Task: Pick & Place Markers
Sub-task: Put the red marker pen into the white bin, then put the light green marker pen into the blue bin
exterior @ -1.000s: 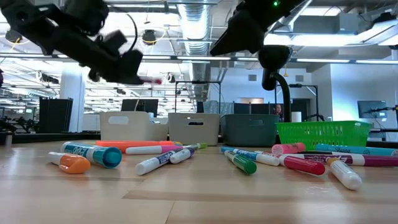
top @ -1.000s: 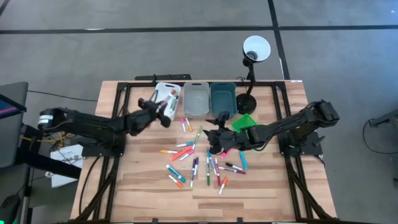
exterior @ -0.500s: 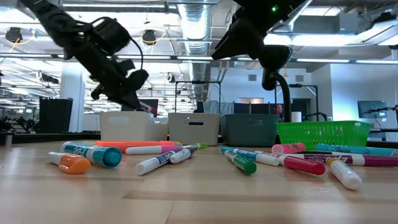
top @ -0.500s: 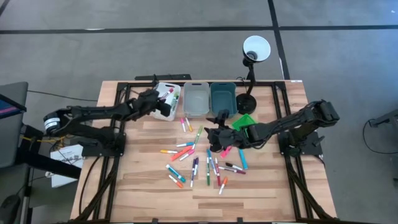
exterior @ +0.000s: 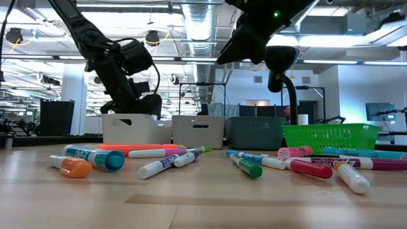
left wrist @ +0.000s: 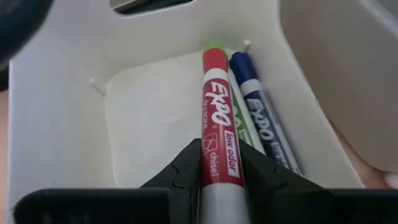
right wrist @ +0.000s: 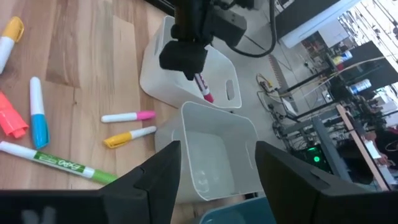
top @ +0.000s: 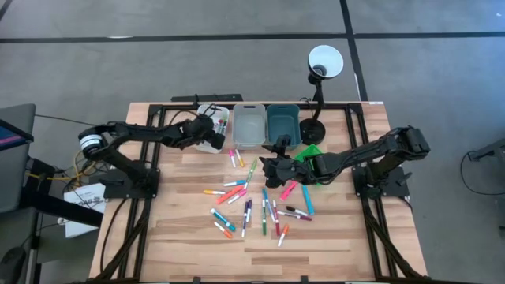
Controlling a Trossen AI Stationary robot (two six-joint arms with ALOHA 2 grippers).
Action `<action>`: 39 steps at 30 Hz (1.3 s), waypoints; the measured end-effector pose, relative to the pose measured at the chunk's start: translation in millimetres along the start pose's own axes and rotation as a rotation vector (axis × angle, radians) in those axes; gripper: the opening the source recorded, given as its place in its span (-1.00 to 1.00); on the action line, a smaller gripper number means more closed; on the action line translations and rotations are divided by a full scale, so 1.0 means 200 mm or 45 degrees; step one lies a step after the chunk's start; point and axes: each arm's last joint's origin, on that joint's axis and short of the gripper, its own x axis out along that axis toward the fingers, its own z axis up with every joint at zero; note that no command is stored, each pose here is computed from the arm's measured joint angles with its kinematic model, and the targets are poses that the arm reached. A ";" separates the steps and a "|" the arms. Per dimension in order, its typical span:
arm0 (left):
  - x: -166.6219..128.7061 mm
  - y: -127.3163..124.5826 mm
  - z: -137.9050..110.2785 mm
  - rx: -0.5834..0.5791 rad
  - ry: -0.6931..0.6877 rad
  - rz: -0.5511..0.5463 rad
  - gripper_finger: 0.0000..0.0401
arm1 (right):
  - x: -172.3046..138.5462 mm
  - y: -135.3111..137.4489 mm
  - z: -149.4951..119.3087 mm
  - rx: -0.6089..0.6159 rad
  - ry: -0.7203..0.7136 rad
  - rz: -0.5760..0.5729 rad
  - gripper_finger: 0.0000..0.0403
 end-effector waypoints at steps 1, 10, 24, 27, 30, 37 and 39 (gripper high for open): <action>0.01 0.00 0.00 -0.006 0.001 0.003 -0.62 | 0.00 0.00 0.00 0.007 0.000 0.000 -0.03; 0.01 0.02 0.01 0.009 0.004 0.000 -0.61 | 0.00 0.02 0.01 0.041 -0.045 0.099 -0.05; -0.04 0.00 0.04 0.118 -0.064 -0.050 -0.16 | -0.01 0.07 -0.01 0.099 -0.109 0.536 -0.08; -0.15 -0.02 0.11 0.138 -0.189 -0.115 -0.17 | 0.02 0.08 -0.03 0.106 -0.105 0.644 -0.09; -0.28 -0.04 0.15 0.166 -0.310 -0.181 -0.20 | 0.06 0.09 -0.05 0.114 -0.080 0.668 -0.09; -0.49 -0.14 0.09 0.260 -0.412 -0.475 -0.28 | 0.23 0.19 -0.13 0.090 0.002 0.745 -0.10; -0.51 -0.19 0.02 0.319 -0.376 -0.535 -0.31 | 0.27 0.23 -0.15 0.058 -0.010 0.747 -0.11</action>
